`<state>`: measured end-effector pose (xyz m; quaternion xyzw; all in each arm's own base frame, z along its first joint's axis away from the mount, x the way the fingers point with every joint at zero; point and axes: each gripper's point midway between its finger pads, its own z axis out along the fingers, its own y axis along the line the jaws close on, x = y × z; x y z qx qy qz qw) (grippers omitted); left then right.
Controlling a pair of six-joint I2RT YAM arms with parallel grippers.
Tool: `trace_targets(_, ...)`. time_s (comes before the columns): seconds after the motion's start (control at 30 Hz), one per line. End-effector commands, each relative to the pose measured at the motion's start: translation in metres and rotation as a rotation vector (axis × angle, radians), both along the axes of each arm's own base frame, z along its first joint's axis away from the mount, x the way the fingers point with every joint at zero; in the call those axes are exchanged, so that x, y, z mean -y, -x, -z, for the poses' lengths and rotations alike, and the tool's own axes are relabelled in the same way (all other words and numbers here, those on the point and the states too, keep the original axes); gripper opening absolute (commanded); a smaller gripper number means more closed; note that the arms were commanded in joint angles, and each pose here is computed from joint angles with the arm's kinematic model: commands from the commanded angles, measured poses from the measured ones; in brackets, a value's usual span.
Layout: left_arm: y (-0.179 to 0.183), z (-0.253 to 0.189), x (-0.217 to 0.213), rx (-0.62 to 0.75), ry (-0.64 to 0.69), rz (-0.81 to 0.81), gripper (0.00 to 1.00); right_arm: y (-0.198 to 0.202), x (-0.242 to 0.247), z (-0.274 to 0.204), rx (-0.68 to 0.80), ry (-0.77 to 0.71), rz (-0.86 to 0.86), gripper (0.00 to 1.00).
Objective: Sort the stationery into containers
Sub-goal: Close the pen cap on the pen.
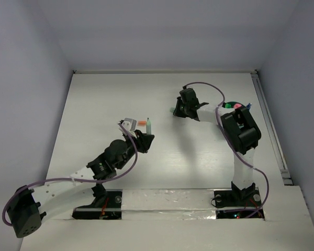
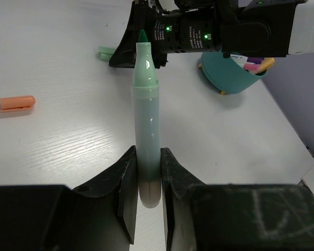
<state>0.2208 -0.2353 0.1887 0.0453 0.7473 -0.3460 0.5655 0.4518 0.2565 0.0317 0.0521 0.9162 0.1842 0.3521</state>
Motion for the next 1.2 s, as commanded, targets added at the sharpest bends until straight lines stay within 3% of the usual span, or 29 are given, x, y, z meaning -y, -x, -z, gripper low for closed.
trace_targets(0.0, -0.003, -0.009, -0.004, 0.049, 0.015, -0.014, 0.0, -0.015, 0.012, 0.002, 0.01, 0.019, 0.051, 0.18)
trace_targets(0.13, -0.003, -0.009, -0.006, 0.056, 0.008, -0.022, 0.0, -0.025, 0.019, 0.0, 0.023, 0.016, 0.067, 0.2)
trace_targets(0.23, -0.005, -0.008, -0.007, 0.057, 0.004, -0.029, 0.0, -0.036, 0.02, -0.005, 0.039, 0.016, 0.061, 0.27)
trace_targets(0.37, -0.006, -0.004, -0.006, 0.05, -0.005, -0.029, 0.0, -0.043, 0.02, -0.011, 0.054, 0.041, 0.048, 0.46)
trace_targets(0.67, -0.005, 0.0, -0.002, 0.047, -0.002, -0.013, 0.0, -0.037, 0.012, -0.026, 0.066, -0.027, 0.04, 0.67)
trace_targets(1.17, -0.006, -0.004, -0.009, 0.06, 0.004, -0.034, 0.0, -0.019, -0.019, -0.01, -0.021, -0.191, 0.024, 0.65)
